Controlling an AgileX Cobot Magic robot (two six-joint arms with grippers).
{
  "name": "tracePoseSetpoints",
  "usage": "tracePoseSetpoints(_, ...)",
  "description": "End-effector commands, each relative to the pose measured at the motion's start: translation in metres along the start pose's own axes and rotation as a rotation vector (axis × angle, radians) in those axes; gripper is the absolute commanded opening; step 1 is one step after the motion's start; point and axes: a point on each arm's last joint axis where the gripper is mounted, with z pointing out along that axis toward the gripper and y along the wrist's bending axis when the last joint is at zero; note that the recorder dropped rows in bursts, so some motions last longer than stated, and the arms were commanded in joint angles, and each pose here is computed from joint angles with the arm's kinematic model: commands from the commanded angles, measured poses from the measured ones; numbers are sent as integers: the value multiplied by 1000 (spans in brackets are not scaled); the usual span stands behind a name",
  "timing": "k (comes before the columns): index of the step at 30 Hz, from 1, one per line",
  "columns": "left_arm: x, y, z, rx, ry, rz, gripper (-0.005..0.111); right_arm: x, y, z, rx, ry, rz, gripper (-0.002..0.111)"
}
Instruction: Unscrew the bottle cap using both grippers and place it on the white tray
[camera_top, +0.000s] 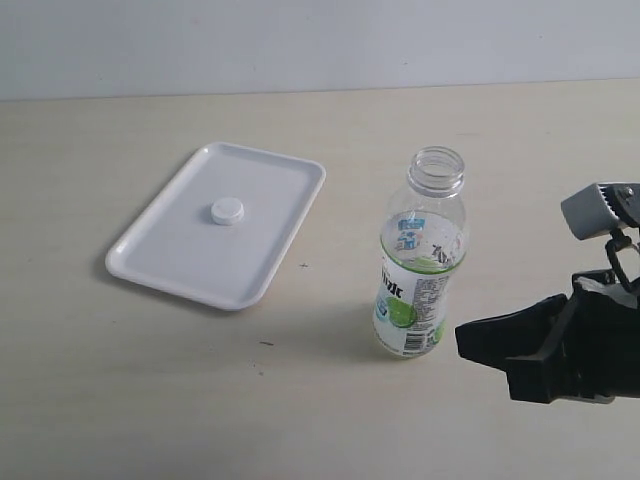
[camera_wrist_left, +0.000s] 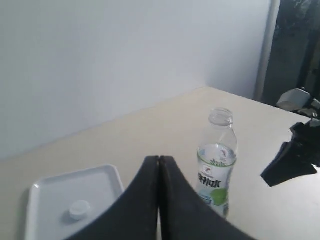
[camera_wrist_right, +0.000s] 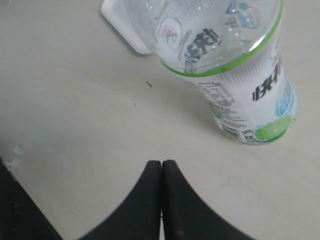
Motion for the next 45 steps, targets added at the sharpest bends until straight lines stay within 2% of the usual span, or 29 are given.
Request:
tracePoseSetpoints(1,3,-5,-27,-110,-155,-3,0,2,0,0,-5,5,-1,0)
tracePoseSetpoints(3,4,-4,-29,-161,-172,-47,0,2,1,0,-7,6,-1,0)
tracePoseSetpoints(13,23,14,-14,-335,-128,-79,0,3,3,-1,-25,6,-5,0)
tracePoseSetpoints(16,39,23,-15,-436,-113,-89,0,3,3,-1,-25,6,-5,0)
tracePoseSetpoints(20,66,41,-17,-625,-52,-164,0,3,3,-1,-25,6,-5,0)
tracePoseSetpoints(21,74,44,-16,-641,-24,-145,0,3,3,-1,-25,6,-5,0)
tracePoseSetpoints(23,88,45,-12,-641,33,-113,0,3,3,-1,-25,6,-5,0)
tracePoseSetpoints(27,118,47,-7,-637,118,-121,0,3,3,-1,-27,6,-5,0)
tracePoseSetpoints(33,124,46,-7,-630,160,-207,0,3,3,-1,-27,6,-5,0)
tracePoseSetpoints(37,123,48,-8,-650,174,-128,0,3,3,-1,-27,6,-5,0)
tracePoseSetpoints(45,123,48,-8,-650,175,-126,0,3,3,-1,-27,6,-5,0)
